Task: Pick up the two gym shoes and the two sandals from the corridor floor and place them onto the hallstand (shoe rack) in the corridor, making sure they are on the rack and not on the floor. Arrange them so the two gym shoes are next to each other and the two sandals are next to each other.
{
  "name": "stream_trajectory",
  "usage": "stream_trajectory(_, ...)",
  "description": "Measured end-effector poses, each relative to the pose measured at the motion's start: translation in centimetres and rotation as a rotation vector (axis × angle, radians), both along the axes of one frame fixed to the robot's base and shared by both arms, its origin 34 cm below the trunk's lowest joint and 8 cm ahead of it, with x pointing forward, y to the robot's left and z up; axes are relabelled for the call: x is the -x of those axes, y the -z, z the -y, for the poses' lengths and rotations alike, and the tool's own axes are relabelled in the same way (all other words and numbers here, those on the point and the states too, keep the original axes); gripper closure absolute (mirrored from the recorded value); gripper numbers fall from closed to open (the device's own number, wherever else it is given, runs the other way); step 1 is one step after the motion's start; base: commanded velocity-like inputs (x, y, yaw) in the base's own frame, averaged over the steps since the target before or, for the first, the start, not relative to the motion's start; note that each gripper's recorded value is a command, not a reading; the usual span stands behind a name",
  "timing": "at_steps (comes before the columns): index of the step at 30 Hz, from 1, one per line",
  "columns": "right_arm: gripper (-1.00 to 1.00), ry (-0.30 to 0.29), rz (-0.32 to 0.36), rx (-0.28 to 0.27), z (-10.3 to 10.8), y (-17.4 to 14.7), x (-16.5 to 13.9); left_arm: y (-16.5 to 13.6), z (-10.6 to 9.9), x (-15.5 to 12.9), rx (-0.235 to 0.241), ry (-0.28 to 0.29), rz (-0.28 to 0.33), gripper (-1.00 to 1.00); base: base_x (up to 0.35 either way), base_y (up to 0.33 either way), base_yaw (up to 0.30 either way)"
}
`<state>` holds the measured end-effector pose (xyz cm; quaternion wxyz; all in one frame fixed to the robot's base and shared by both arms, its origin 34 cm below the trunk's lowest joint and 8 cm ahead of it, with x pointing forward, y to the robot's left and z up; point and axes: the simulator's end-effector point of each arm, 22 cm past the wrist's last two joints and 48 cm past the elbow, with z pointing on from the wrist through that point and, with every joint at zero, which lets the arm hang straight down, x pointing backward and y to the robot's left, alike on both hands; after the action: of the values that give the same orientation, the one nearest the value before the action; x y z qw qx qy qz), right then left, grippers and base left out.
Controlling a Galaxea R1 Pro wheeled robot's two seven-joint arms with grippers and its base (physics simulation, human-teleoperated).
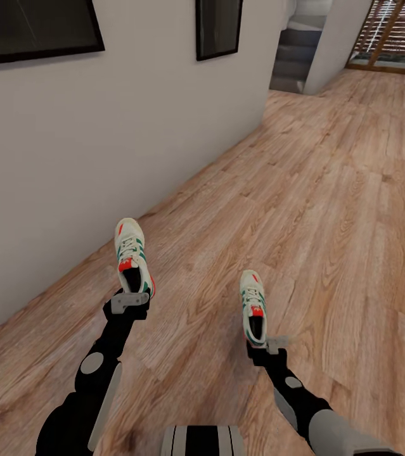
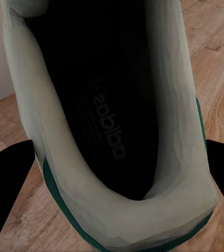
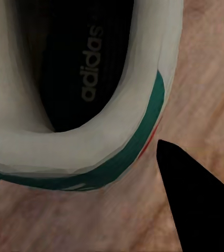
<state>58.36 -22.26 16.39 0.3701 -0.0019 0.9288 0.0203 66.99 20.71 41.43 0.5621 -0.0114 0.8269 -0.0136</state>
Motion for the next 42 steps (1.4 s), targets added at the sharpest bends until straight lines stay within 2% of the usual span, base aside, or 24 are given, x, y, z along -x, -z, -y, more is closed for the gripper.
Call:
stream_trajectory(2,1.0,0.002,0.087,-0.003,0.0,-2.7,-3.6,-0.5,0.0,-0.1,0.0,0.0,0.008,1.0,0.0,0.0,0.0)
stream_trajectory(3,1.0,0.001,0.086,-0.005,-0.2,-3.6,-4.9,-0.7,0.0,-0.1,0.0,0.0,0.012,1.0,0.0,0.0,0.0)
stream_trajectory(4,1.0,0.0,0.157,-0.009,-0.4,-6.7,-8.3,-1.0,0.0,-0.1,0.0,0.0,0.016,1.0,0.0,0.0,0.0)
stream_trajectory(5,1.0,-0.002,0.253,-0.013,-0.6,-11.7,-12.8,-1.2,0.0,-0.2,0.0,0.0,0.02,1.0,0.0,0.0,0.0)
stream_trajectory(6,1.0,-0.004,0.297,-0.015,-0.8,-14.7,-14.8,-1.5,0.0,-0.2,0.0,0.0,0.025,1.0,0.0,0.0,0.0)
stream_trajectory(8,1.0,-0.005,0.319,-0.017,-0.8,-17.4,-16.3,-2.0,0.0,-0.3,-0.001,0.0,0.032,1.0,0.0,0.0,0.0)
stream_trajectory(10,1.0,-0.005,0.41,-0.022,-0.9,-23.2,-18.9,-2.5,0.0,-0.3,-0.001,0.0,0.041,1.0,0.0,0.0,0.0)
stream_trajectory(12,1.0,-0.005,0.445,-0.025,-0.9,-26.6,-19.9,-3.0,0.0,-0.4,-0.001,0.0,0.049,1.0,0.0,0.0,0.0)
stream_trajectory(15,1.0,-0.005,0.468,-0.025,-0.9,-28.9,-20.4,-3.8,0.2,-0.4,-0.001,0.004,0.06,1.0,0.0,0.0,0.0)
stream_trajectory(16,1.0,-0.005,0.476,-0.024,-0.8,-29.8,-20.5,-3.7,0.6,-0.3,0.001,0.012,0.047,1.0,0.0,0.0,0.0)
stream_trajectory(21,1.0,-0.005,0.498,-0.024,-0.8,-31.7,-20.6,-2.1,2.9,1.0,0.0,0.063,-0.089,1.0,0.0,0.0,0.0)
stream_trajectory(24,1.0,-0.006,0.51,-0.024,-0.9,-32.6,-20.7,-2.1,4.2,1.4,0.008,0.084,-0.12,1.0,0.0,0.0,0.0)
stream_trajectory(31,1.0,-0.006,0.54,-0.026,-0.9,-34.9,-20.7,-3.8,5.5,1.3,0.015,0.104,-0.108,1.0,0.0,0.0,0.0)
stream_trajectory(37,1.0,-0.006,0.57,-0.026,-0.9,-37.0,-20.7,-5.8,8.6,1.7,0.014,0.169,-0.075,1.0,0.0,0.0,-0.018)
stream_trajectory(42,1.0,-0.007,0.598,-0.028,-0.9,-39.1,-20.5,-7.4,8.6,1.6,0.008,0.173,-0.048,1.0,0.0,0.0,-0.124)
